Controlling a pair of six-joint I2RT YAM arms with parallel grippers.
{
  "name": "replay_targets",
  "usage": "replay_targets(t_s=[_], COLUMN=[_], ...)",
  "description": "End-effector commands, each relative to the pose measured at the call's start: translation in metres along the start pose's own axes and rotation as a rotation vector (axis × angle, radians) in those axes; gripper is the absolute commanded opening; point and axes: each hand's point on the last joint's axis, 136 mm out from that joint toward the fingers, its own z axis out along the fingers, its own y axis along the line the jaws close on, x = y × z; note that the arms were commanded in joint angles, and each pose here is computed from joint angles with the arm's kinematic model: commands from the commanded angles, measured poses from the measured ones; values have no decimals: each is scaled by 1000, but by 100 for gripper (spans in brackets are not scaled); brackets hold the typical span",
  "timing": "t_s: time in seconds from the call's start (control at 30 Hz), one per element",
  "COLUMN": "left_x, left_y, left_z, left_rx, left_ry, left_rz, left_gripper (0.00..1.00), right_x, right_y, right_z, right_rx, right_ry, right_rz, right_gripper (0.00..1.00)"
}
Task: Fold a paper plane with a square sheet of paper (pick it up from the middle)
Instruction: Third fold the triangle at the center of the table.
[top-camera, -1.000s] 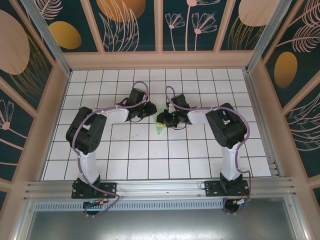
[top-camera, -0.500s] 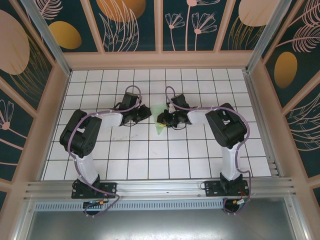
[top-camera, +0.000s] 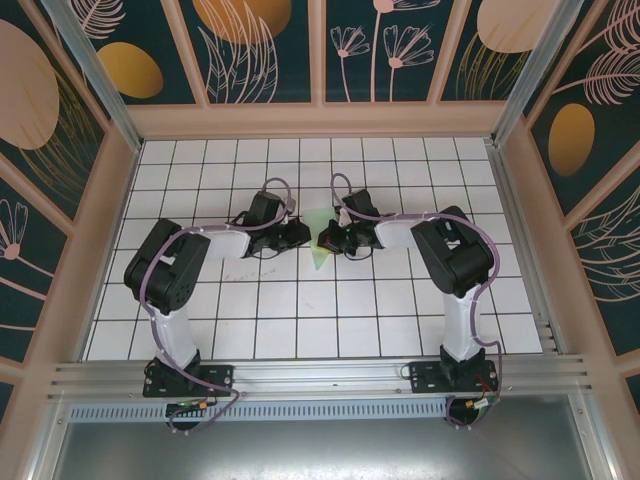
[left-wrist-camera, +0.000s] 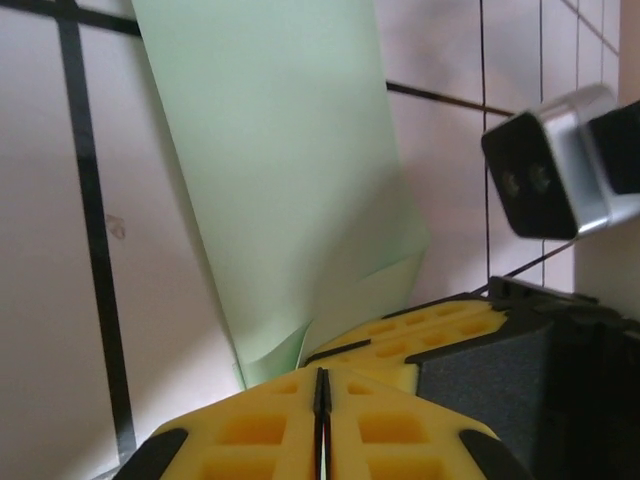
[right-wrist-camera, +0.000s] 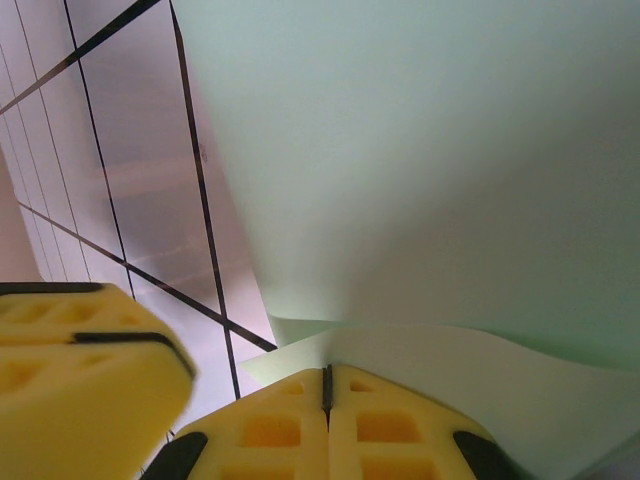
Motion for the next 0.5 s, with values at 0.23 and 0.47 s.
replay_targets(t_s=[0.23, 0.47], left_x=[-2, -2], left_y=[-3, 9], left_z=[14, 11], left_rx=[13, -53], left_ry=[25, 13], left_rz=[54, 72], left_gripper=[18, 23], right_x=[10, 10], right_y=[-20, -20], right_z=[4, 4], right_rx=[60, 60], right_ry=[25, 25], right_rz=[23, 20], right_gripper=[1, 1])
